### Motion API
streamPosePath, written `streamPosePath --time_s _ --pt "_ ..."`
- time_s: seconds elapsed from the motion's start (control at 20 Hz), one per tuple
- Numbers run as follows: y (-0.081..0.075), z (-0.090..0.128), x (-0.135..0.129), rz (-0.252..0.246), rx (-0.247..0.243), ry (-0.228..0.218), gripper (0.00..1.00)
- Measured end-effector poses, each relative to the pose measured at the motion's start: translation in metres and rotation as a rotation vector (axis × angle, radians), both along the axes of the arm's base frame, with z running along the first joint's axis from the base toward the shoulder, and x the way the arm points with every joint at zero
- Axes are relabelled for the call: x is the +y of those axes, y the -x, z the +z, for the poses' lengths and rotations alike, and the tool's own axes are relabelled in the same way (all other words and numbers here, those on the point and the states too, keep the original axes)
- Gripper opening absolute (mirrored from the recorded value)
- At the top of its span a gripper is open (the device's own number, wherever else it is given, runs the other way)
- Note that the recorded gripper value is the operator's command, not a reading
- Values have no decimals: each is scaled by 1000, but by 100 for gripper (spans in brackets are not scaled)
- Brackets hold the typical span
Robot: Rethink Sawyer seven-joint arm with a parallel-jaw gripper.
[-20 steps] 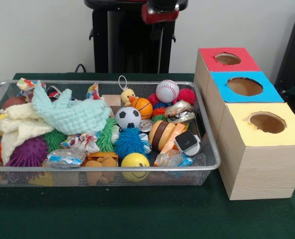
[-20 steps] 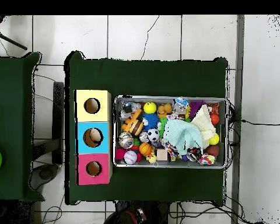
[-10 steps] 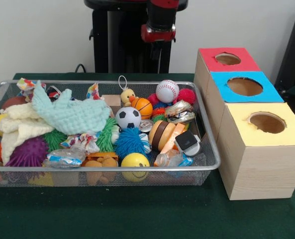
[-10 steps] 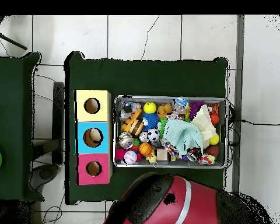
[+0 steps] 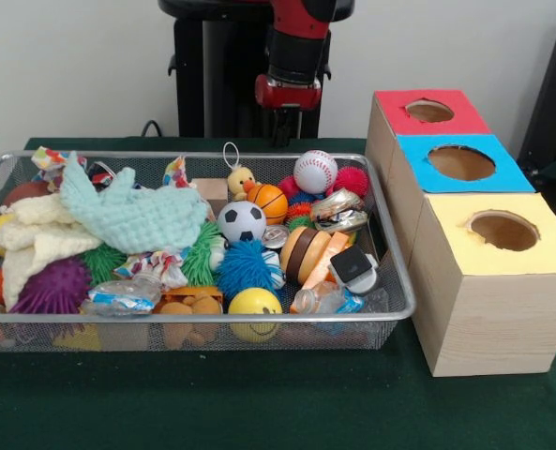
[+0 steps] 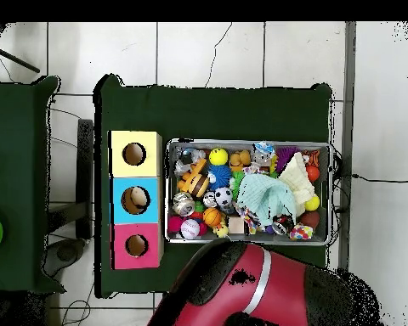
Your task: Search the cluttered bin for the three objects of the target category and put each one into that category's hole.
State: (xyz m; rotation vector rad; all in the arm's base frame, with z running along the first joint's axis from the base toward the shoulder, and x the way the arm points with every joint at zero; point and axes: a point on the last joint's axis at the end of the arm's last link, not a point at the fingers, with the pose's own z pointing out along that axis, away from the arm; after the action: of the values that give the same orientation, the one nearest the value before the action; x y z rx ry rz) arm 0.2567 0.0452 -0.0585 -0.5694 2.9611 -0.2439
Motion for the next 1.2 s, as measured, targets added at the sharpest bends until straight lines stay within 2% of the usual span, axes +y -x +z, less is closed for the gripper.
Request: streamPosePath --time_s 0.15,0.4,0.6,0.9,1.2 --pt "-2 -1 -5 -10 -77 -13 0" --pt "1 -3 -9 -52 -144 -33 0" --pt "2 -4 -10 -44 -175 -35 0" --pt "2 -4 -10 -30 -186 -26 0" --pt "-5 -6 -15 -50 -235 -18 0"
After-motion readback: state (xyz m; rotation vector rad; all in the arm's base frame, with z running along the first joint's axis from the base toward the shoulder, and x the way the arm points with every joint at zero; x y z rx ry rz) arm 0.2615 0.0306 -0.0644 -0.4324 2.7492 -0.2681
